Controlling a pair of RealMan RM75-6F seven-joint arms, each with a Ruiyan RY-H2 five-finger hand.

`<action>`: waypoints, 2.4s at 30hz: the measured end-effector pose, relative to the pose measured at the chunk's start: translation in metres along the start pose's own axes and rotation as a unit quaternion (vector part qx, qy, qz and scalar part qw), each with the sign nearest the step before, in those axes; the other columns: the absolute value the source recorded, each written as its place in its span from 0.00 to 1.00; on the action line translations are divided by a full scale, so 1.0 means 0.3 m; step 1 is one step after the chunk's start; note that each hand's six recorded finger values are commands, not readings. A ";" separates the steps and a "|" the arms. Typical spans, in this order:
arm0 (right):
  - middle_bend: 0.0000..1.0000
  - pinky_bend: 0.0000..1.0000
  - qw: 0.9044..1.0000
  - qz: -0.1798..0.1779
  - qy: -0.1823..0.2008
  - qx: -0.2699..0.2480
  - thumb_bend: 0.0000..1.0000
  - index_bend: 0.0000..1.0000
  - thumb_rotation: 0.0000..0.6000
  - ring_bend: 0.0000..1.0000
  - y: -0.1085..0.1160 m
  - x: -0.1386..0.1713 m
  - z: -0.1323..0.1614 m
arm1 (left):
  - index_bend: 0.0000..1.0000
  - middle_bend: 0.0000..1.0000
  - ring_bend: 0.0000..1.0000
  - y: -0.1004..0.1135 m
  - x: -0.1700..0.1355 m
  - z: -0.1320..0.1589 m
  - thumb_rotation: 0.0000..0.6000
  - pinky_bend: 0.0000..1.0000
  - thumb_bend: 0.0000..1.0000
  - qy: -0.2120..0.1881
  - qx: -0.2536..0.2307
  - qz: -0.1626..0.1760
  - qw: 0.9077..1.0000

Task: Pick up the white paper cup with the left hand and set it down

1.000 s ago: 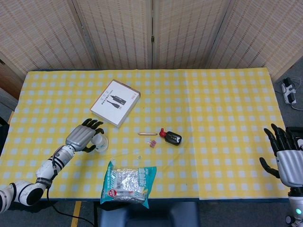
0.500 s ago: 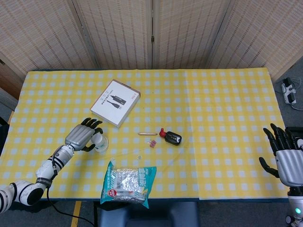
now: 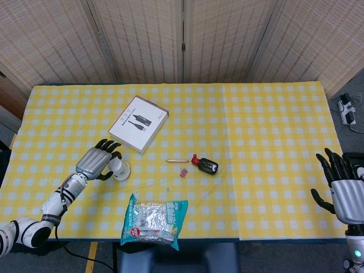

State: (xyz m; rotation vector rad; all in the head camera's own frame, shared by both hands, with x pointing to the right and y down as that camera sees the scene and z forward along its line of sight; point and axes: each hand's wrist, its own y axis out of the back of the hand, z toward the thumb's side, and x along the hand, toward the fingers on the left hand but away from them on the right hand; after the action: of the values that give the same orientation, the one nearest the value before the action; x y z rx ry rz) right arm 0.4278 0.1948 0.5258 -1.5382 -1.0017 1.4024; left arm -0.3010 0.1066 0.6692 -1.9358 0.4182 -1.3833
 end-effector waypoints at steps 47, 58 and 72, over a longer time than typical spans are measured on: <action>0.00 0.00 1.000 0.010 -0.001 -0.004 0.34 0.00 1.00 0.04 -0.021 -0.008 -0.012 | 0.45 0.41 0.37 0.063 -0.101 -0.073 1.00 0.14 0.47 0.039 -0.081 0.035 0.995; 0.00 0.00 1.000 0.017 -0.002 -0.007 0.34 0.00 1.00 0.04 -0.034 -0.014 -0.014 | 0.42 0.46 0.43 0.035 -0.099 -0.077 1.00 0.21 0.47 0.036 -0.184 0.020 0.982; 0.00 0.00 1.000 0.016 -0.005 -0.006 0.34 0.00 1.00 0.04 -0.032 -0.014 -0.017 | 0.42 0.50 0.44 0.025 -0.087 -0.102 1.00 0.18 0.47 0.058 -0.017 0.030 0.998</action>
State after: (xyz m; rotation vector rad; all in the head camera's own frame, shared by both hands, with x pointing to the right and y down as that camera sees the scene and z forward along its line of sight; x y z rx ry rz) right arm 0.4323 0.1941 0.5365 -1.5633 -0.9962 1.4314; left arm -0.3377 0.1067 0.6512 -1.8600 0.5553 -1.4626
